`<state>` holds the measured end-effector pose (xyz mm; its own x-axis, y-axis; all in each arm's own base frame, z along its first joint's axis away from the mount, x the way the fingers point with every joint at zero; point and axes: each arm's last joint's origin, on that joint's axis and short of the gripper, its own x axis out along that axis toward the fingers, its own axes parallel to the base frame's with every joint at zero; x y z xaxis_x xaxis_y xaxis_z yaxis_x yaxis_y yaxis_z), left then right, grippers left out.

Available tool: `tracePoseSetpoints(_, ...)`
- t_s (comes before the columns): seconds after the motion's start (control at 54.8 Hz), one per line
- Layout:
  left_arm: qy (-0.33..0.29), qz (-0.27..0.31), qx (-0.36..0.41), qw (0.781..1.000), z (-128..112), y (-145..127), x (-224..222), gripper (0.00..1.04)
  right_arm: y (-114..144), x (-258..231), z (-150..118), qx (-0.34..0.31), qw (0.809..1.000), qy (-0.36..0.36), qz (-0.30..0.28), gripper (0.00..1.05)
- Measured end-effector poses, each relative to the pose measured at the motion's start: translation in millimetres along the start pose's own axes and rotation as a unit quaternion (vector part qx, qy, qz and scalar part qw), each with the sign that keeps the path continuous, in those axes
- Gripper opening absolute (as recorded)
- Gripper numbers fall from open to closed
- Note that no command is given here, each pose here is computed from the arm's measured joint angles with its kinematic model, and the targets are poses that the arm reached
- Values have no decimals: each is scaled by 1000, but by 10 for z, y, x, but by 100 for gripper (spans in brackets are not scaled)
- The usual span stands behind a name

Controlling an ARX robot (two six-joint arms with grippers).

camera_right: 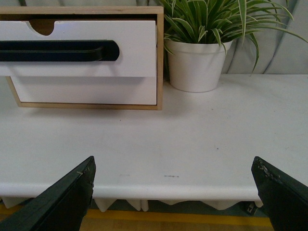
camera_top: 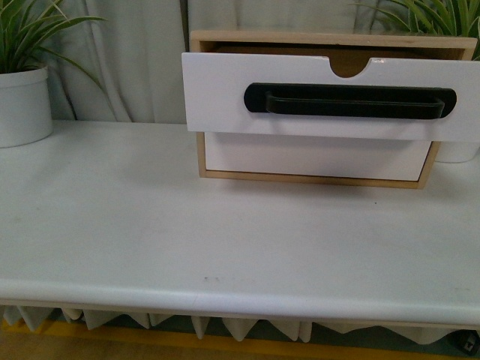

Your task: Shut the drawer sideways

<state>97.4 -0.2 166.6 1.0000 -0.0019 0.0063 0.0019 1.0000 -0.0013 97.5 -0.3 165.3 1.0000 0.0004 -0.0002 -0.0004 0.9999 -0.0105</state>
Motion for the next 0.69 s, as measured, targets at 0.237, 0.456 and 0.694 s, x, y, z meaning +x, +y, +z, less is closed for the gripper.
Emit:
tracePoseSetpoints(0.237, 0, 0, 0, 1000, 0, 0, 0, 98, 0, 0, 0, 0, 1000, 0, 0, 95)
tracePoseSetpoints(0.456, 0, 0, 0, 1000, 0, 0, 0, 98, 0, 0, 0, 0, 1000, 0, 0, 95)
tracePoseSetpoints(0.694, 0, 0, 0, 1000, 0, 0, 0, 98, 0, 0, 0, 0, 1000, 0, 0, 95)
